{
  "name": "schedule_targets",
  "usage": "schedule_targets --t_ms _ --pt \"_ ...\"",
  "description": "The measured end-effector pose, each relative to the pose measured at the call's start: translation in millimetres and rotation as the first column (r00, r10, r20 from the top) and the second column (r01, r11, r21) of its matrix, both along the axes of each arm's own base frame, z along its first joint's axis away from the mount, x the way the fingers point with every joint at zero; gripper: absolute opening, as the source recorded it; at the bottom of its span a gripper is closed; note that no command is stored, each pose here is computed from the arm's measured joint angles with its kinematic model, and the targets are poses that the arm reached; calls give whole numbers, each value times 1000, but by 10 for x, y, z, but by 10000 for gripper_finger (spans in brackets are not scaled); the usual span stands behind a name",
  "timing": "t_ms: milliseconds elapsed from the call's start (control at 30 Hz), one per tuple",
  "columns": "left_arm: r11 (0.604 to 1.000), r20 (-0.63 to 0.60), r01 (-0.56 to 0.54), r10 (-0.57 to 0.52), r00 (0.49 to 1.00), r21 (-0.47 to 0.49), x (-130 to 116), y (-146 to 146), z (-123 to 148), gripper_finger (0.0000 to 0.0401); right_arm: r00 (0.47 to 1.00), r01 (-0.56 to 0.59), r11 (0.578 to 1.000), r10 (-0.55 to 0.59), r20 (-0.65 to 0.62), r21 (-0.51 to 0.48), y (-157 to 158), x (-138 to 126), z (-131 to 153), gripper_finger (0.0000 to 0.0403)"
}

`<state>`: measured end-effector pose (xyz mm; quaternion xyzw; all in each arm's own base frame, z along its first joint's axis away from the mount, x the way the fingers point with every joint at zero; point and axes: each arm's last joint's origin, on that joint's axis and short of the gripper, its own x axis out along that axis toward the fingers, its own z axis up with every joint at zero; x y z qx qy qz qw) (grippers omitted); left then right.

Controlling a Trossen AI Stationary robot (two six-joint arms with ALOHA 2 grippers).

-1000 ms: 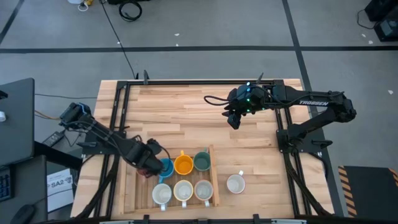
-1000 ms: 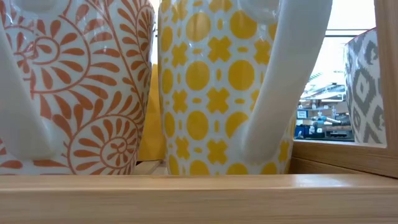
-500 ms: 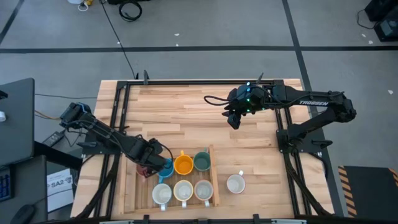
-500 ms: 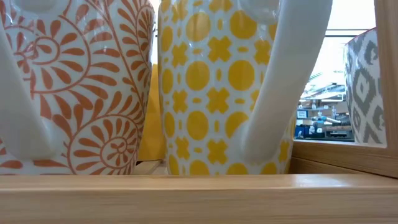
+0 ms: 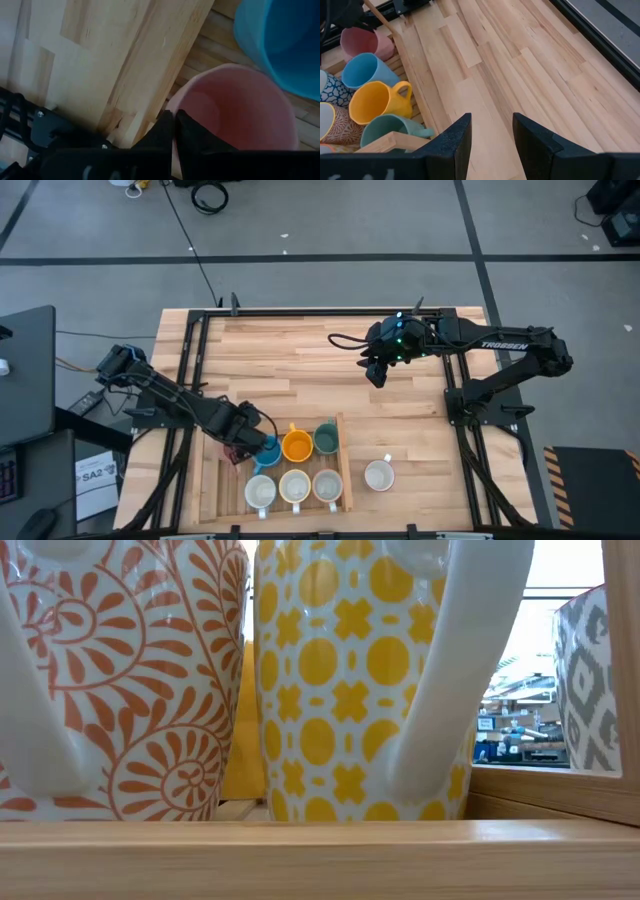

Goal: Place coffee mugs
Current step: Put the pink mug on the shelf

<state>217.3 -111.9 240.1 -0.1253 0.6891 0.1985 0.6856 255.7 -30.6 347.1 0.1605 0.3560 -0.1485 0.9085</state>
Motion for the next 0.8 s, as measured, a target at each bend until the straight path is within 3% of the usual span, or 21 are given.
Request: schedule_targets --t_ms 800 --pt "995 32 -85 84 996 42 -136 -206 8 9 1000 0 1000 0 0 1 0 0 0 149"
